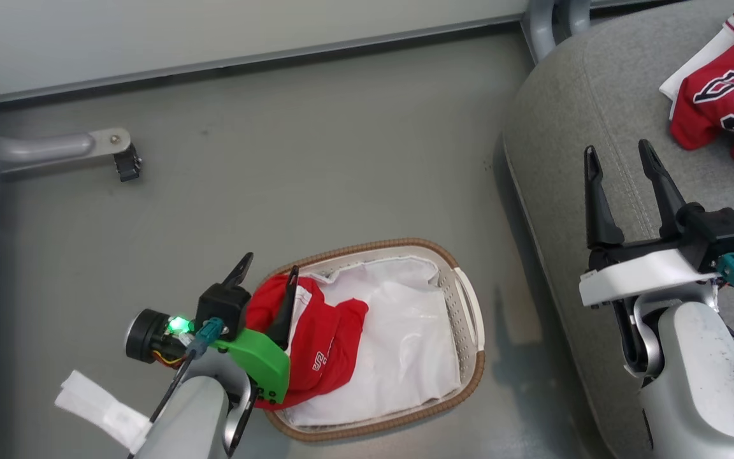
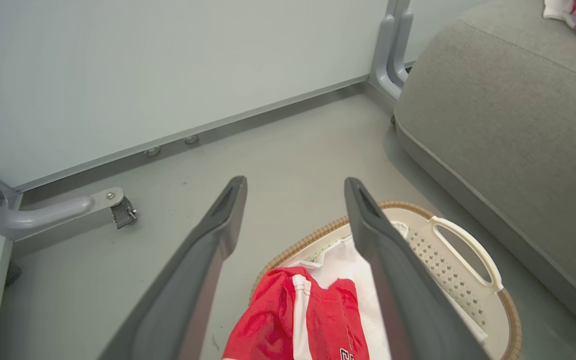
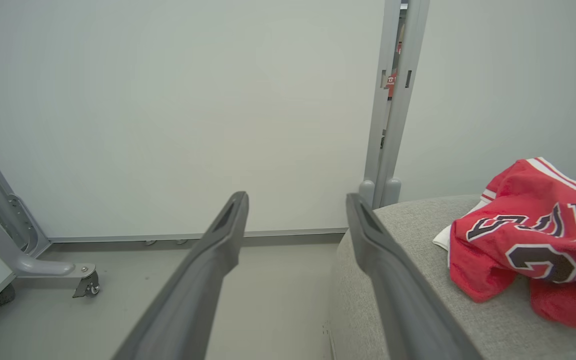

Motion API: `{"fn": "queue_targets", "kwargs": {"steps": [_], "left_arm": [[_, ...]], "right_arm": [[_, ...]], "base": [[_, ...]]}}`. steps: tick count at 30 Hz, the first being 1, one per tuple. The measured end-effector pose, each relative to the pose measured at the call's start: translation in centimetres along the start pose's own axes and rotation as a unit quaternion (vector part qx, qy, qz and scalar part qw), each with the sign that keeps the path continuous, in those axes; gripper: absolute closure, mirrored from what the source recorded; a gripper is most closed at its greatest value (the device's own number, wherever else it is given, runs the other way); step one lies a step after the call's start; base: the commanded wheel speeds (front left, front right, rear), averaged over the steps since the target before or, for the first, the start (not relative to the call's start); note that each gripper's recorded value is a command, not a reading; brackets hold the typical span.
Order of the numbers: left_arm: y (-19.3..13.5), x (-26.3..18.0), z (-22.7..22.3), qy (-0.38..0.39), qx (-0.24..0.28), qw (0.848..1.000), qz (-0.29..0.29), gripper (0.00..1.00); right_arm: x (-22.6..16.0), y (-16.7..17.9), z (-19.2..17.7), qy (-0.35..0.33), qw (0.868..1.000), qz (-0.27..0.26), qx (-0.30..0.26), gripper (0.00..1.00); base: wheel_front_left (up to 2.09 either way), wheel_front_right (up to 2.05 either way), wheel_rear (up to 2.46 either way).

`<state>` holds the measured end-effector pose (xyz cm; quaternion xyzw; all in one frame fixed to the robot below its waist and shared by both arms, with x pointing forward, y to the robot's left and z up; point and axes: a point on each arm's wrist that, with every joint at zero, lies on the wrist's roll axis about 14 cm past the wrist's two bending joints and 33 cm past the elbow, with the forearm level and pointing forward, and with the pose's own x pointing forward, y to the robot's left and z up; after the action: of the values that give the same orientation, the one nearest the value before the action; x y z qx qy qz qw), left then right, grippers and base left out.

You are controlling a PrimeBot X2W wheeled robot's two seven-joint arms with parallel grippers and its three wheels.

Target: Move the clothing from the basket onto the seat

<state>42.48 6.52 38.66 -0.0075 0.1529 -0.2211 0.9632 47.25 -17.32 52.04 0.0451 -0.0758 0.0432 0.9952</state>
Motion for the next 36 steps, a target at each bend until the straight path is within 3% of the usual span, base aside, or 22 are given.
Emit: {"fn": "queue_targets", "kwargs": {"steps": [5,10,14,24,36], "left_arm": [[-1.8,1.7,-5.7,0.103,0.035,0.993,-0.054,0.0],[-2.2,1.1,-13.0,0.242,0.054,0.965,-0.083,0.0],[-2.2,1.2,-16.1,0.297,0.055,0.949,-0.091,0.0],[-0.5,1.9,-21.3,0.382,0.071,0.919,-0.072,0.0],[-0.6,2.6,-24.9,0.434,0.07,0.895,-0.072,0.0]], "right_arm": [[1.2,-1.0,-1.5,0.009,1.0,-0.009,-0.002,0.0],[1.8,-2.0,-3.5,0.025,0.999,-0.019,0.001,0.0],[1.9,-2.7,-4.8,0.038,0.999,-0.026,0.003,0.0],[1.8,-4.2,-7.5,0.066,0.997,-0.039,0.0,0.0],[1.8,-4.4,-10.2,0.094,0.995,-0.036,0.001,0.0]], "base": [[0.0,0.0,0.0],[0.0,0.0,0.0],[0.0,0.0,0.0],[0.0,0.0,0.0],[0.0,0.0,0.0]]}}
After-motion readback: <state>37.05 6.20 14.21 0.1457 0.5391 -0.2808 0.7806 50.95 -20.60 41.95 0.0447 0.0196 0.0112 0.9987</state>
